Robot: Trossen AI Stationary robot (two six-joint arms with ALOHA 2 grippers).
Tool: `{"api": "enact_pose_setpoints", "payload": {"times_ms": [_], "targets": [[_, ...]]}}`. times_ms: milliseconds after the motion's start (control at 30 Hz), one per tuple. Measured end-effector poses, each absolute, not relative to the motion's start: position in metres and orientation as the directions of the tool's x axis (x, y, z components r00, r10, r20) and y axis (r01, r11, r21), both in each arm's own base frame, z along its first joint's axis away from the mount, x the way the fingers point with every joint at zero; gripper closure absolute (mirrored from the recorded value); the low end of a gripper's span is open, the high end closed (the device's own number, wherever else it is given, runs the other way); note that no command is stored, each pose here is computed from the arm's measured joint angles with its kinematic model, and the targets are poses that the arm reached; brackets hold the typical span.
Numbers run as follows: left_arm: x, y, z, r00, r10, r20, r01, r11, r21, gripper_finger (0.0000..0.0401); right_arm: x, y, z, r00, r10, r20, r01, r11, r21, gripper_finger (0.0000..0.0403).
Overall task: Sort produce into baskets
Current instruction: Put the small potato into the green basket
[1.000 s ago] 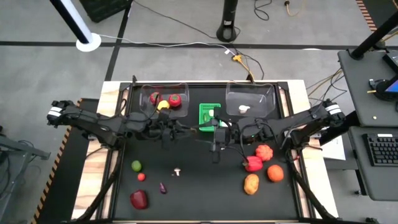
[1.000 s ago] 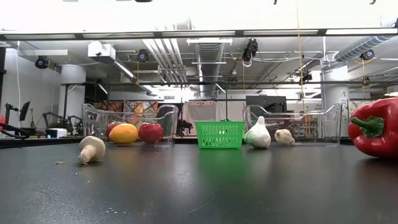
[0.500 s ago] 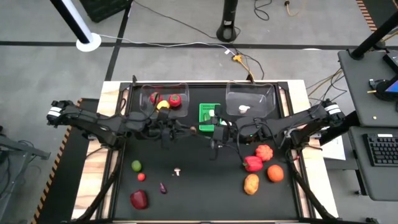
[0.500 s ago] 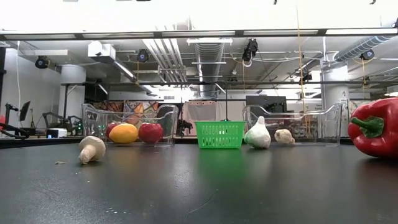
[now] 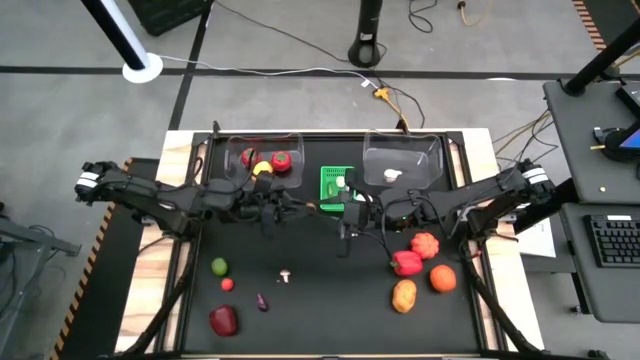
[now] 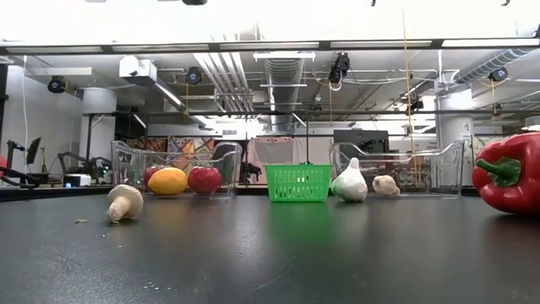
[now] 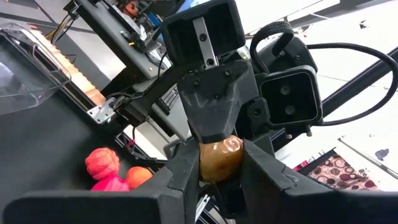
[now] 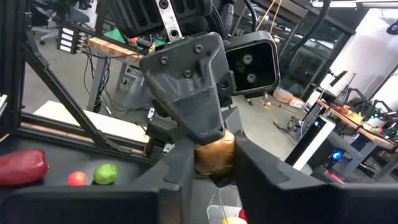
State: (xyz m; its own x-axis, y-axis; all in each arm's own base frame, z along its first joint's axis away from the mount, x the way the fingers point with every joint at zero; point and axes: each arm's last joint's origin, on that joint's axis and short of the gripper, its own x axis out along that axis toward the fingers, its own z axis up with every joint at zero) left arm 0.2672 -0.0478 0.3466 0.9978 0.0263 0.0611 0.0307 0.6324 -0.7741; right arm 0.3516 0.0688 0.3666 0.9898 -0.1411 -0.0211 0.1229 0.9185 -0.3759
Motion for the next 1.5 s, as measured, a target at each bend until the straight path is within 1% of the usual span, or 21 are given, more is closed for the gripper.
{"api": "enact_pose_setpoints", "payload": {"times_ms": [133,200,333,433,500,600,667,800,900,1000,1133,1267,1333,1500], "targets": [[0.267,-0.047,0.346,0.998,0.028,0.058,0.027,0.633,-0.774,0.0287,0.351,0.069,0.366,0.989,-0.142,-0.029,0.121,0.920,-0.372,0.0350],[0.266,-0.046,0.346,0.998,0.031,0.046,0.015,0.639,-0.769,0.0262,0.351,0.068,0.365,0.989,-0.144,-0.043,0.119,0.927,-0.357,0.0354],[0.255,-0.040,0.350,0.999,0.044,0.019,-0.015,0.664,-0.747,0.0208,0.350,0.061,0.363,0.983,-0.165,-0.082,0.136,0.951,-0.278,0.0353],[0.242,-0.037,0.354,0.999,0.042,-0.025,-0.047,0.672,-0.739,0.0180,0.351,0.049,0.357,0.969,-0.199,-0.150,0.168,0.966,-0.194,0.0352],[0.233,-0.036,0.354,0.997,0.040,-0.065,-0.075,0.657,-0.750,0.0172,0.351,0.036,0.349,0.946,-0.234,-0.225,0.210,0.970,-0.124,0.0352],[0.220,-0.035,0.353,0.992,0.035,-0.124,-0.121,0.595,-0.794,0.0169,0.350,0.008,0.333,0.882,-0.299,-0.364,0.324,0.946,0.008,0.0352],[0.215,-0.035,0.349,0.982,0.031,-0.186,-0.172,0.550,-0.817,0.0168,0.349,-0.012,0.319,0.827,-0.297,-0.478,0.376,0.923,0.077,0.0351],[0.208,-0.039,0.337,0.947,0.015,-0.322,-0.290,0.476,-0.830,0.0170,0.349,-0.048,0.295,0.736,-0.261,-0.624,0.450,0.878,0.162,0.0351],[0.207,-0.042,0.325,0.906,-0.021,-0.423,-0.377,0.417,-0.827,0.0171,0.350,-0.069,0.281,0.697,-0.234,-0.678,0.484,0.851,0.204,0.0351],[0.206,-0.046,0.312,0.842,-0.058,-0.537,-0.483,0.366,-0.796,0.0172,0.353,-0.085,0.266,0.667,-0.193,-0.720,0.507,0.825,0.249,0.0351],[0.200,-0.048,0.295,0.719,-0.074,-0.691,-0.646,0.296,-0.704,0.0172,0.357,-0.093,0.251,0.635,-0.165,-0.755,0.522,0.812,0.261,0.0351],[0.192,-0.050,0.285,0.616,-0.099,-0.781,-0.748,0.238,-0.620,0.0172,0.360,-0.094,0.240,0.603,-0.157,-0.782,0.540,0.802,0.256,0.0347],[0.188,-0.050,0.282,0.571,-0.097,-0.815,-0.785,0.227,-0.577,0.0172,0.360,-0.094,0.238,0.596,-0.157,-0.788,0.555,0.790,0.262,0.0341],[0.178,-0.050,0.276,0.471,-0.077,-0.879,-0.856,0.198,-0.477,0.0172,0.359,-0.095,0.237,0.582,-0.179,-0.793,0.588,0.767,0.258,0.0308]]}}
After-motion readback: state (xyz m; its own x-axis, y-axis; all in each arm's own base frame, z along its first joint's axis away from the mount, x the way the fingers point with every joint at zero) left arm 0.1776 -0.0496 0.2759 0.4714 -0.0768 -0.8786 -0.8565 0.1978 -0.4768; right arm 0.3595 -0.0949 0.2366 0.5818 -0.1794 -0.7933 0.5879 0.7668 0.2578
